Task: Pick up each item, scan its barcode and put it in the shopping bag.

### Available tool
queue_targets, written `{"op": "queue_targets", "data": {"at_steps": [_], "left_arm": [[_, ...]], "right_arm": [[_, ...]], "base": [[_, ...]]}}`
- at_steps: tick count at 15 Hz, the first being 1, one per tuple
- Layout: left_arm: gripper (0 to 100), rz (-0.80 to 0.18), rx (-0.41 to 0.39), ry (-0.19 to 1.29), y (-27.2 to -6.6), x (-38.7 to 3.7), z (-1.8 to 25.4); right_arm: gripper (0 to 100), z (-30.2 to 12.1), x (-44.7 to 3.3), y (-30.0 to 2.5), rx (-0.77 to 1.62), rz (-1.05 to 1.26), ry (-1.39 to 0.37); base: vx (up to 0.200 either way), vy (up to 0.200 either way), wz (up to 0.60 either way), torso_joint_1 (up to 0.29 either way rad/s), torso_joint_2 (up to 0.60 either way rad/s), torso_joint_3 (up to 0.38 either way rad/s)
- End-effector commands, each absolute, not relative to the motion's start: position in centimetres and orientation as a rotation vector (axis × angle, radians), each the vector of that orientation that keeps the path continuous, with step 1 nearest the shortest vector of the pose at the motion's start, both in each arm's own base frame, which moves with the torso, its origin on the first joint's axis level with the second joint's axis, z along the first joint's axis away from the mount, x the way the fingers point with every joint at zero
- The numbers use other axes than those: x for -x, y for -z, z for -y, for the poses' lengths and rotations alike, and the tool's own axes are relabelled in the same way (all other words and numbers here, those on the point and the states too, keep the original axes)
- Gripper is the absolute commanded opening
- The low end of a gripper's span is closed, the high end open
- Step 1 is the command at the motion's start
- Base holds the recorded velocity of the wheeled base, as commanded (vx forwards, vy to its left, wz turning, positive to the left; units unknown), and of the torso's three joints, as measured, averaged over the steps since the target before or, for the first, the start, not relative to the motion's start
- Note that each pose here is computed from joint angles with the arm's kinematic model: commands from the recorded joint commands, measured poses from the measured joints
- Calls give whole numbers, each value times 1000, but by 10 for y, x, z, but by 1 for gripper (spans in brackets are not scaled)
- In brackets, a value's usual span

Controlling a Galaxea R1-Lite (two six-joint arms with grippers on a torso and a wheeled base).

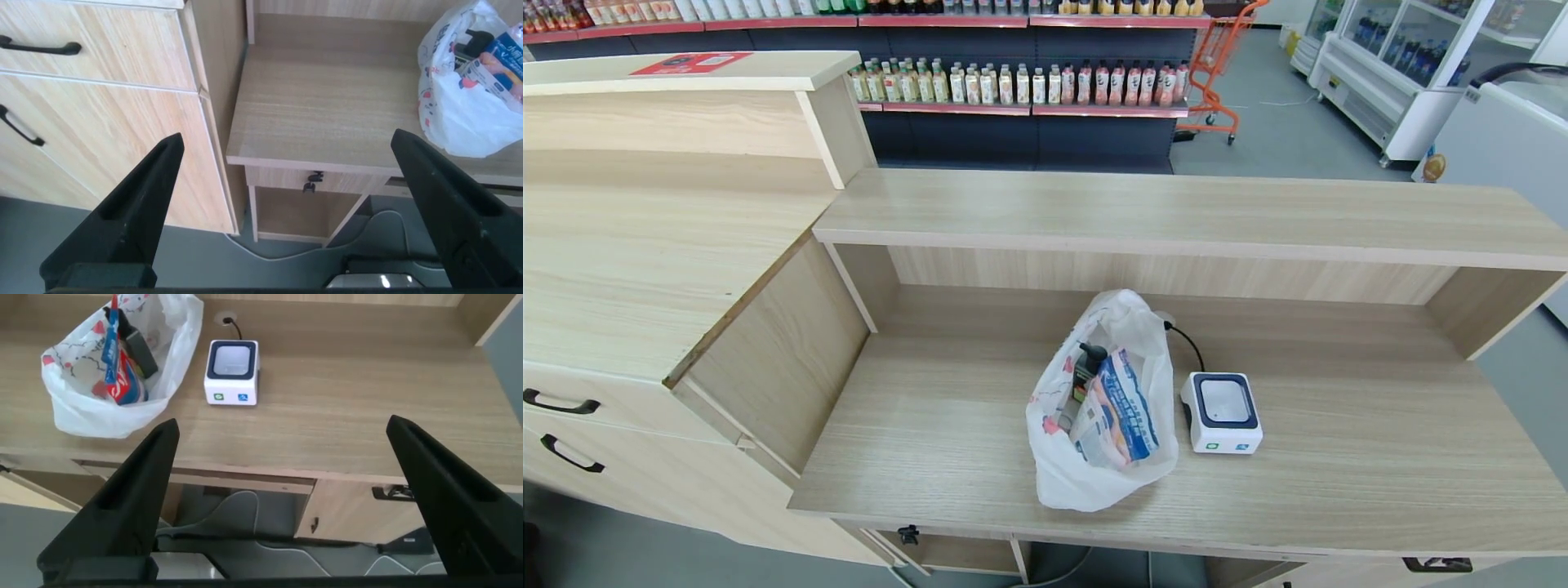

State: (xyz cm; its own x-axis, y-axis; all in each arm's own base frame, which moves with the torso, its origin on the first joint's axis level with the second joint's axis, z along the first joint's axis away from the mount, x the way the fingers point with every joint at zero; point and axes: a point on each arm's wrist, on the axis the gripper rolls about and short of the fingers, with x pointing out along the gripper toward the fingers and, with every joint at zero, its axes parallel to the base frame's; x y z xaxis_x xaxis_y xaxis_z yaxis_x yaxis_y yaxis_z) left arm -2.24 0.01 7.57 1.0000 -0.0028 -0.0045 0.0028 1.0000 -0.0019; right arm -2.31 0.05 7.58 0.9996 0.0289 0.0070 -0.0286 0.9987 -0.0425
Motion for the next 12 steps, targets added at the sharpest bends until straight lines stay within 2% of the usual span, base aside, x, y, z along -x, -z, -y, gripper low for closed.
{"op": "queue_targets", "data": {"at_steps": [1, 11, 12], "left_arm": [[100, 0, -2, 3, -76, 23, 0], [100, 0, -11, 3, -76, 23, 0], [100, 0, -11, 3, -76, 23, 0]], "right_arm": [[100, 0, 23, -76, 45, 4, -29], [100, 0, 23, -76, 45, 5, -29], [100, 0, 23, -76, 43, 5, -29]], "base": [[0, -200, 0, -2, 7, -2], [0, -200, 0, 2, 1, 2], [0, 0, 0, 0, 0, 0]]}}
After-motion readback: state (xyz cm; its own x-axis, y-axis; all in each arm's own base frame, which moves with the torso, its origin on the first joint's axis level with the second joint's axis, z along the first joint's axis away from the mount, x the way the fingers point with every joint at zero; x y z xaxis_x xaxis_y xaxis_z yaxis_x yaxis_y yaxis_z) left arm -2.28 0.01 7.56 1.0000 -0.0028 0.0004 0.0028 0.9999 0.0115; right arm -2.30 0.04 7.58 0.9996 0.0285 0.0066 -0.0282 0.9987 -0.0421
